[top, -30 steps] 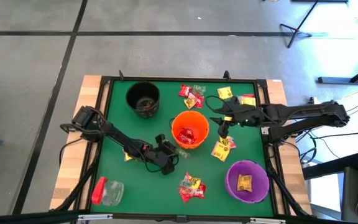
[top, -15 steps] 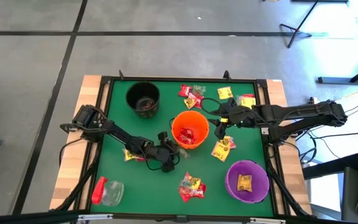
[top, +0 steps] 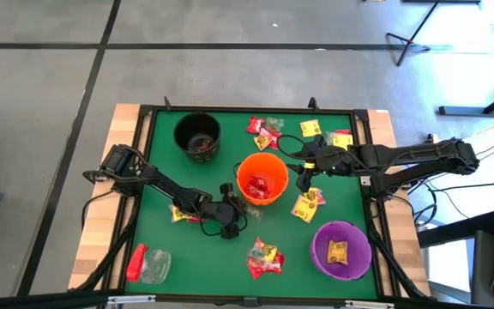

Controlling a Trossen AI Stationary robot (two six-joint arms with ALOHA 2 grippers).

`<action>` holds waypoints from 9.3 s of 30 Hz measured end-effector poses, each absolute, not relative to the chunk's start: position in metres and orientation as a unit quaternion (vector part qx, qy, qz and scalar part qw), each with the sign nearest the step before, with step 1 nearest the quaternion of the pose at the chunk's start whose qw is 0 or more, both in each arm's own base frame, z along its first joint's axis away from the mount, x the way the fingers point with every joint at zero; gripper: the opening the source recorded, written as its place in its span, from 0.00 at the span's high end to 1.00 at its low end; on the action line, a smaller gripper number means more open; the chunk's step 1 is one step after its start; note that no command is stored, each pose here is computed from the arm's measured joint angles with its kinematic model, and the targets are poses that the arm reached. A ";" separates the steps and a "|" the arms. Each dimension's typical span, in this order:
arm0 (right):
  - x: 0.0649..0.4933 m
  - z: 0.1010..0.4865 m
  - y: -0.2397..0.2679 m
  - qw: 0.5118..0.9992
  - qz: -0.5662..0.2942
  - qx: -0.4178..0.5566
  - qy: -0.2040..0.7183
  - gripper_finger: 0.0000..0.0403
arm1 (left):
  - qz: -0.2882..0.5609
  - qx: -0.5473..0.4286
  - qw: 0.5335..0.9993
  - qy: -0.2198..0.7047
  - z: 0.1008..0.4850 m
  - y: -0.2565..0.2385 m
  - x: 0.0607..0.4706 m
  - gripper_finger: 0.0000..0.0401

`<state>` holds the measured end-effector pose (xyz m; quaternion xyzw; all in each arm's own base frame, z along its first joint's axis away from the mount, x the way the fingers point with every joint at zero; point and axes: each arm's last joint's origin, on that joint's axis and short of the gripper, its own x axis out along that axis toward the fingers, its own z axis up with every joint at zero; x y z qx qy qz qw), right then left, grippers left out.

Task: Sort candy
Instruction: Put the green candy into the black bin, then put the blue candy into the black bin

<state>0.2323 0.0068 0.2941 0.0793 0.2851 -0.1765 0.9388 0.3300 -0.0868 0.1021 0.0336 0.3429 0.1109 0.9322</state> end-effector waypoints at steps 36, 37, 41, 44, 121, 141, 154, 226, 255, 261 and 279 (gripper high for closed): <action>0.233 0.294 0.008 0.941 -0.164 0.085 0.285 0.56 | 0.223 0.158 0.957 0.100 0.327 -0.063 0.203 1.00; 0.233 0.295 0.008 0.941 -0.164 0.085 0.285 0.56 | 0.247 0.165 0.950 0.096 0.332 -0.056 0.197 1.00; 0.233 0.295 0.008 0.941 -0.164 0.085 0.284 0.56 | 0.332 0.167 0.924 0.090 0.347 -0.030 0.175 1.00; 0.233 0.295 0.008 0.942 -0.163 0.086 0.281 0.56 | 0.379 0.143 0.910 0.091 0.350 -0.011 0.163 1.00; 0.262 0.287 0.099 0.976 0.061 0.009 0.208 0.56 | -0.003 -0.018 0.954 0.299 0.341 -0.034 0.188 0.54; 0.322 0.225 0.195 0.899 0.192 -0.017 0.393 0.56 | -0.004 -0.018 0.954 0.300 0.340 -0.034 0.188 0.54; 0.351 0.169 0.203 0.883 0.126 0.012 0.451 0.56 | -0.004 -0.019 0.955 0.297 0.341 -0.034 0.188 0.54; 0.400 0.328 0.081 0.956 -0.083 -0.102 0.263 0.99 | 0.003 -0.120 0.978 0.171 0.363 -0.036 0.201 0.54; 0.394 0.343 0.080 0.965 -0.078 -0.094 0.233 0.99 | 0.082 -0.060 0.967 0.233 0.332 -0.039 0.237 0.58; 0.394 0.343 0.080 0.965 -0.078 -0.094 0.233 0.99 | 0.080 -0.060 0.967 0.234 0.332 -0.039 0.237 0.66; 0.393 0.340 0.080 0.961 -0.077 -0.099 0.248 0.99 | 0.072 -0.062 0.967 0.235 0.332 -0.039 0.237 0.99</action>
